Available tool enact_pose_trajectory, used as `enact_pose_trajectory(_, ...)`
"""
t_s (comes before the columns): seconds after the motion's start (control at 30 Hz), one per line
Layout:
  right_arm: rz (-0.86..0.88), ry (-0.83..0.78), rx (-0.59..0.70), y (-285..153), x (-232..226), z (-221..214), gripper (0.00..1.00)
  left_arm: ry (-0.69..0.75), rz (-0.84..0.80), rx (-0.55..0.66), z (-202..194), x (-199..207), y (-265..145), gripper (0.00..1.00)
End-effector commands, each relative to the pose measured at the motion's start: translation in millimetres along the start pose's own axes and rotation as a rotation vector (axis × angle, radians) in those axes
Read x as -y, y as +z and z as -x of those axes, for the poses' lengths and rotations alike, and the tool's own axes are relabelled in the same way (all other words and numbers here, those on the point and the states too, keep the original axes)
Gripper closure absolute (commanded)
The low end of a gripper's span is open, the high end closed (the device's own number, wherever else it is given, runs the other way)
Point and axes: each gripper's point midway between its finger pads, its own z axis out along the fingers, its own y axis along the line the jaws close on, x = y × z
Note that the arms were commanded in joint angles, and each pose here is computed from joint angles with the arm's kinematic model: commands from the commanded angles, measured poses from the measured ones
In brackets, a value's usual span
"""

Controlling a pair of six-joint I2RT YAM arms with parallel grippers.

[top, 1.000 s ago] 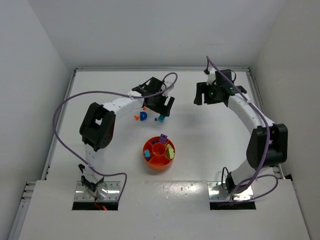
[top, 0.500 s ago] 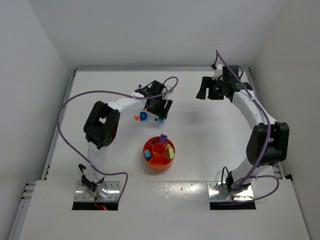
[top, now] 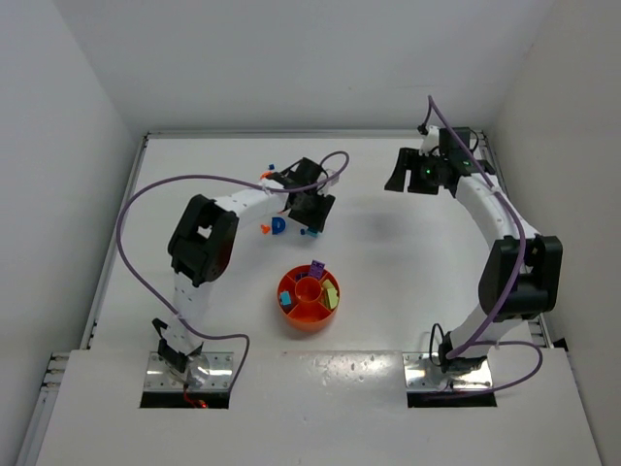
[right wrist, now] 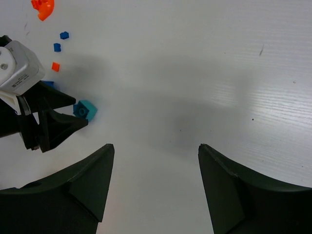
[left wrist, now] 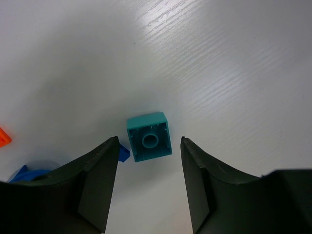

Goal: Sort the legos into containers by color

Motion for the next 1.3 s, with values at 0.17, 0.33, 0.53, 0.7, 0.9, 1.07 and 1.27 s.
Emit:
enact_pose_trajectory(0.17,0.033,0.012,0.054,-5.9,-5.1,20.9,0.29,0.021,-0.020,-0.008,4.4,7.4,5.2,0.42)
enact_pose_trajectory(0.33,0.037,0.014,0.064,-6.8,-3.1,23.8,0.29,0.032,-0.020,-0.008,5.5,6.8,7.4,0.44)
enact_pose_trajectory(0.53,0.046,0.013,0.063,-5.5,-3.9,22.0,0.29,0.053,-0.031,-0.008,5.4,7.7,7.3,0.49)
enact_pose_trajectory(0.7,0.054,0.027,0.051,-2.8,-3.9,15.8,0.29,0.091,-0.062,0.015,3.1,11.6,4.4,0.62)
enact_pose_trajectory(0.9,0.074,0.015,0.048,-3.1,-6.9,15.2,0.29,0.150,-0.151,0.134,18.4,30.1,-25.7,0.74)
enact_pose_trajectory(1.07,0.139,-0.034,0.005,1.9,-13.4,9.7,0.29,0.275,-0.338,0.398,31.6,28.9,-111.6,0.76)
enact_pose_trajectory(1.27,0.235,-0.078,-0.037,12.5,-21.2,1.5,0.32,0.488,-0.343,0.569,14.0,12.3,-203.2,0.71)
